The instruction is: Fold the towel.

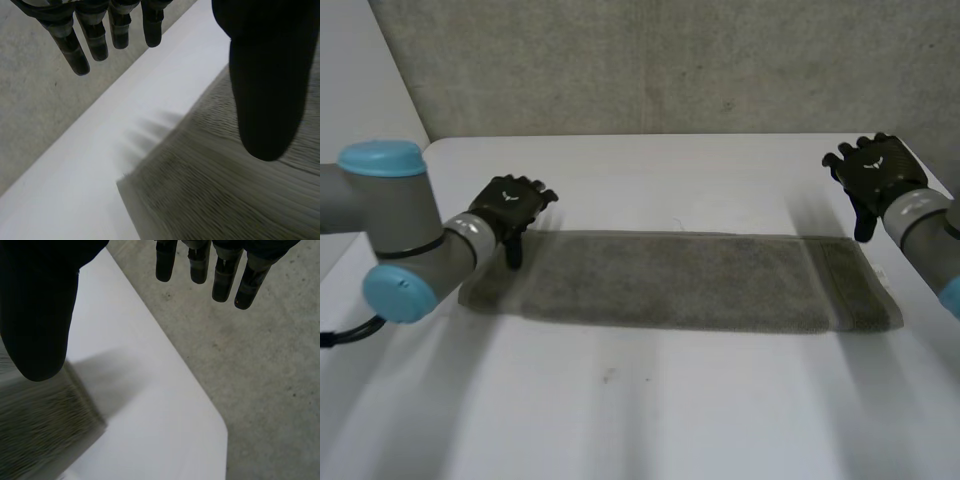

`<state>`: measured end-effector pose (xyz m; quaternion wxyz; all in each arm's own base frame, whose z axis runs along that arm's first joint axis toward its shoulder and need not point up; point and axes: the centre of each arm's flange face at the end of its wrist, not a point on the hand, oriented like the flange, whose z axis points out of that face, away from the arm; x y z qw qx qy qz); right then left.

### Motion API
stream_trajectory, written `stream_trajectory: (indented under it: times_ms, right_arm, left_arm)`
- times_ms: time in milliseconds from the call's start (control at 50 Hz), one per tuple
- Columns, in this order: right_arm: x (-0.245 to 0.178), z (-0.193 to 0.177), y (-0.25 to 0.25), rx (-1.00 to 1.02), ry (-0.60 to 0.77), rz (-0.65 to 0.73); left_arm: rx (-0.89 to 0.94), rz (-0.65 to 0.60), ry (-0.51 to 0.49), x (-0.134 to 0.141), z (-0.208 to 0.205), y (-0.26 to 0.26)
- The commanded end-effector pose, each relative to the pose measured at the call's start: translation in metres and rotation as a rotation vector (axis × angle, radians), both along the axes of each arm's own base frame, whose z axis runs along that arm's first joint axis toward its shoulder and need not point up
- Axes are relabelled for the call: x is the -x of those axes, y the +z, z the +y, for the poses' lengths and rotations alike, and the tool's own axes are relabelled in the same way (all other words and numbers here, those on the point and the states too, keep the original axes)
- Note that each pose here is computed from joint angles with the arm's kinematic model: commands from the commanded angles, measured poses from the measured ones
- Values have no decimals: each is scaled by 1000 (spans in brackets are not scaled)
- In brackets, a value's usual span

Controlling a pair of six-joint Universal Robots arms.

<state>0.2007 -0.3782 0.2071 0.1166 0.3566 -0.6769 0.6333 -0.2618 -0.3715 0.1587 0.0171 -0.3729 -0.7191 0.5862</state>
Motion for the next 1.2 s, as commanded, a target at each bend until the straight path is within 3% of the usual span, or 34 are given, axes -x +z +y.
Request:
stream_trajectory:
  times_ms: [20,220,380,940,1200]
  right_arm:
    - [20,38,-7,-111,-43,-9]
    - [49,75,-51,-341,-102,-16]
    - [56,68,-68,-315,-50,-68]
    - [68,50,-84,-290,-90,-98]
    - [153,14,-51,-164,-309,-30]
  left_arm:
    - [-39,42,30,-20,49,20]
    - [37,141,40,-28,89,26]
    - [48,246,64,-30,93,32]
    - [27,245,68,-32,97,26]
    - [41,250,69,-32,99,32]
